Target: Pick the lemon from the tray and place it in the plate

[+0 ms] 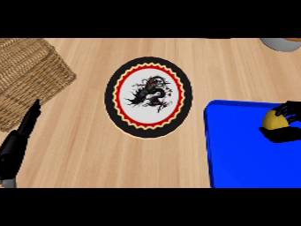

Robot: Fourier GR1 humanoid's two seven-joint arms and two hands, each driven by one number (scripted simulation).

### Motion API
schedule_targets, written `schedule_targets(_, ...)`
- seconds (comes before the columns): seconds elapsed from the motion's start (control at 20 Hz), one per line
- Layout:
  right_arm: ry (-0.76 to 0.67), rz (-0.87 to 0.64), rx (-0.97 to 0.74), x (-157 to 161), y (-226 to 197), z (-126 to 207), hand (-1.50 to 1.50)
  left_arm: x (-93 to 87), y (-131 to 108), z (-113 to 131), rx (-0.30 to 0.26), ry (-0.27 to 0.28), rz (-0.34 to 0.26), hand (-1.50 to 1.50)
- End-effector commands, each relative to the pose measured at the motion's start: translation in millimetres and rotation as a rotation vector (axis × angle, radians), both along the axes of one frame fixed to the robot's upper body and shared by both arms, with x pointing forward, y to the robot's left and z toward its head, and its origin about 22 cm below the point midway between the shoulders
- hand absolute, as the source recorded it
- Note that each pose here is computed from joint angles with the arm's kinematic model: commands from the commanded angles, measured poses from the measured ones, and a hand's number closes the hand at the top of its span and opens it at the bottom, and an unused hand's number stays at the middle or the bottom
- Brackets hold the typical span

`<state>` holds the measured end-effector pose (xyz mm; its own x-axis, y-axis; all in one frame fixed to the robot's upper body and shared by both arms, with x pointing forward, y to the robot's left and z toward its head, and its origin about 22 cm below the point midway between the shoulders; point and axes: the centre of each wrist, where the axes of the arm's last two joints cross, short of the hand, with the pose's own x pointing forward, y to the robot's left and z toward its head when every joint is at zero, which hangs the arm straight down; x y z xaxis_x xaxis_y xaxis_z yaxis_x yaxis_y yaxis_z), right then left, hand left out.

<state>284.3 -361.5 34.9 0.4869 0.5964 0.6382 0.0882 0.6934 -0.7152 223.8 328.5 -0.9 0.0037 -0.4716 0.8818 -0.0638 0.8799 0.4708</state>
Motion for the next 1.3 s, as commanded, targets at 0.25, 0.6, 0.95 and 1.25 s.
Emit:
schedule_targets(0.25, -0.115, 0.551, -0.468, 62, 0, 72, 1.5, 16.1, -16, 7, -0.016, -0.007, -0.059, 0.0)
schedule_targets(0.6, -0.469, 0.649, -0.5, 102, 4, 100, 1.5, 11.2, 0, -3, -0.002, -0.003, 0.001, 0.0)
schedule_targets(0.95, -0.713, 0.899, -0.294, 126, 39, 152, 1.5, 3.0, 1, -3, -0.011, 0.014, 0.03, 0.0)
schedule_targets(1.25, -0.715, 1.049, -0.178, 114, 104, 155, 1.5, -8.9, 11, -2, -0.01, 0.023, 0.064, 0.0)
